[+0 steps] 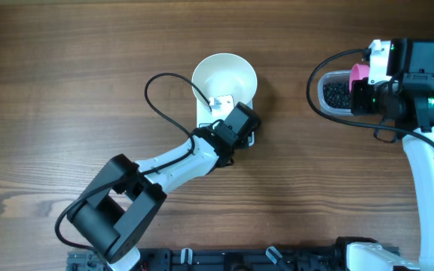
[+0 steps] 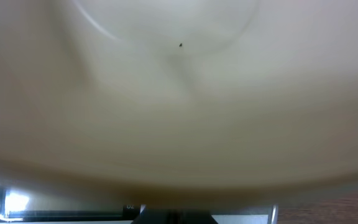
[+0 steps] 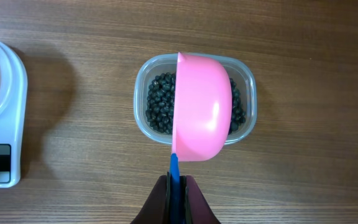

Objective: Scoop item into bowl and weigh 150g on scale

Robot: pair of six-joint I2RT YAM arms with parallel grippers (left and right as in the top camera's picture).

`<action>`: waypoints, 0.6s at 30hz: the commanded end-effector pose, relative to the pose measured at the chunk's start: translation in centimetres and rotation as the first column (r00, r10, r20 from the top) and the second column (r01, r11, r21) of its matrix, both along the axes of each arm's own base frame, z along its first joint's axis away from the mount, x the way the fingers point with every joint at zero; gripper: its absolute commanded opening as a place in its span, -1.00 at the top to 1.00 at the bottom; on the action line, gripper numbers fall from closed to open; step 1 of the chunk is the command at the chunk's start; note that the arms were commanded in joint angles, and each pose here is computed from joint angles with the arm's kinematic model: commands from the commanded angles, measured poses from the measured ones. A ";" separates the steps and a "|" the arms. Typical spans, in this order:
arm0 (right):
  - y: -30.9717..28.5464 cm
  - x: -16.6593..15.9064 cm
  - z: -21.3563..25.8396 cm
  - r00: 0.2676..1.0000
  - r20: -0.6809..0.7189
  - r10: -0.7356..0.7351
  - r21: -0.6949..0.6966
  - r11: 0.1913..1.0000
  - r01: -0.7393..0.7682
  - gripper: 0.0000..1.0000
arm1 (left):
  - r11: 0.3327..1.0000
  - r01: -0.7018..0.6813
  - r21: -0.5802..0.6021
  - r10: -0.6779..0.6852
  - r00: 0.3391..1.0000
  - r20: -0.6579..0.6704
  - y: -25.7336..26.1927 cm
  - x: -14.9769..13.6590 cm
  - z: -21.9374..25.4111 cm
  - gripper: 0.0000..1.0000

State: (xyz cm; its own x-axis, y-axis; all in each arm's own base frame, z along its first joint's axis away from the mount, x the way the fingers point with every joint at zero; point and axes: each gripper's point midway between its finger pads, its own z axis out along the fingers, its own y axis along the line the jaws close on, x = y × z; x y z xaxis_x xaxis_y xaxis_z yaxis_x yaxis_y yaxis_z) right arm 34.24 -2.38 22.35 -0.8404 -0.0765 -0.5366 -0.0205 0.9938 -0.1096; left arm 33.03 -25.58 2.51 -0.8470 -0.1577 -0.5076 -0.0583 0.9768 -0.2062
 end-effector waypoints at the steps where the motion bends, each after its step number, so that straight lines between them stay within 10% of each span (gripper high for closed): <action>1: 0.2 0.3 1.1 0.999 0.038 0.001 0.017 1.000 -0.001 0.91 | 1.000 -0.003 0.021 0.003 1.000 0.020 -0.1 0.6 -0.1 0.92; 18: 0.2 0.3 1.1 0.999 0.039 0.002 0.017 1.000 -0.002 0.91 | 0.999 -0.004 0.050 0.004 1.000 -0.006 0.3 0.2 -1.4 0.92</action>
